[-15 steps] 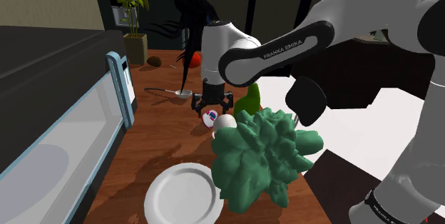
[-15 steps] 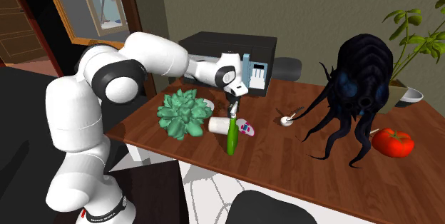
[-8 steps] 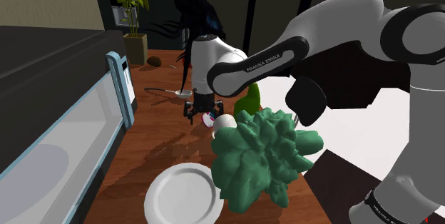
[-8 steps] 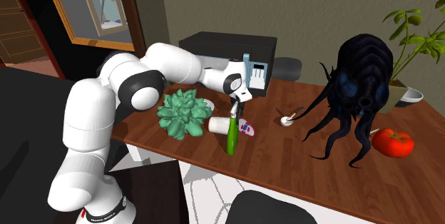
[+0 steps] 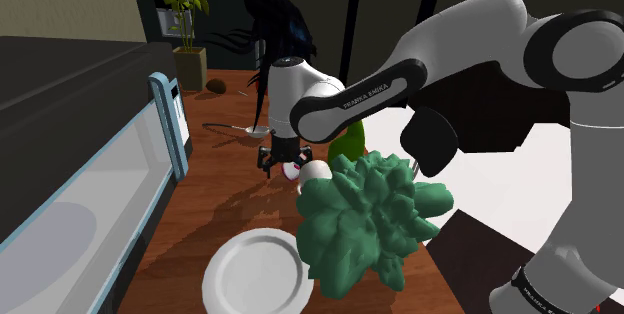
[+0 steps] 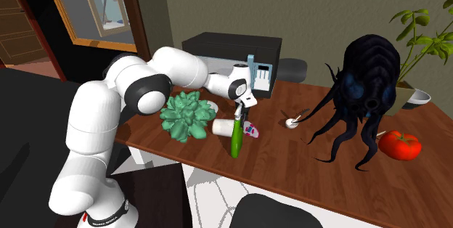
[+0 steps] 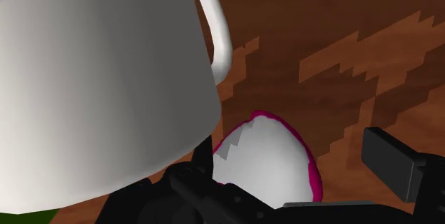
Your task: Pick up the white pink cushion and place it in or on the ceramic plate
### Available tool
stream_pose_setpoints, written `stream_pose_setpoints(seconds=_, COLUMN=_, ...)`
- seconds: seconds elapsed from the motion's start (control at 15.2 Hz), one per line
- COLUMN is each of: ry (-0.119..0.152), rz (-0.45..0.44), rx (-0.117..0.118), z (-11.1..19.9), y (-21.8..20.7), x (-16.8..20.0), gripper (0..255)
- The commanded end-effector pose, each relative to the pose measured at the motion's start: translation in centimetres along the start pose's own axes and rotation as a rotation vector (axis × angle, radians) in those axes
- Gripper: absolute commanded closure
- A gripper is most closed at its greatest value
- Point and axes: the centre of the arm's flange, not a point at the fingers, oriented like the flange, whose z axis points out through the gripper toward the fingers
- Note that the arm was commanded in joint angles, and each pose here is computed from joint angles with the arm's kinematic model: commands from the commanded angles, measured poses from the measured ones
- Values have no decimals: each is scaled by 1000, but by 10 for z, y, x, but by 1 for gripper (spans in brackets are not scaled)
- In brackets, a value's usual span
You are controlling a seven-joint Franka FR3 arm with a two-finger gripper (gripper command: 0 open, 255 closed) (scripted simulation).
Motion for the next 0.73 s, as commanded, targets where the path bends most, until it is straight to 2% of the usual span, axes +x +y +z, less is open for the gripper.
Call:
stream_pose_setpoints(seconds=0.0, ry=-1, rz=0, rx=-1, z=1, y=0, x=0, gripper=0)
stream_pose_setpoints(seconds=0.13, ry=-1, rz=0, rx=-1, z=1, y=0, x=0, gripper=0)
stream_pose_setpoints(seconds=0.2, ry=-1, rz=0, rx=-1, z=1, y=0, x=0, gripper=255)
stream_pose_setpoints(seconds=0.66, ry=-1, rz=0, rx=-1, z=1, y=0, x=-1, gripper=255)
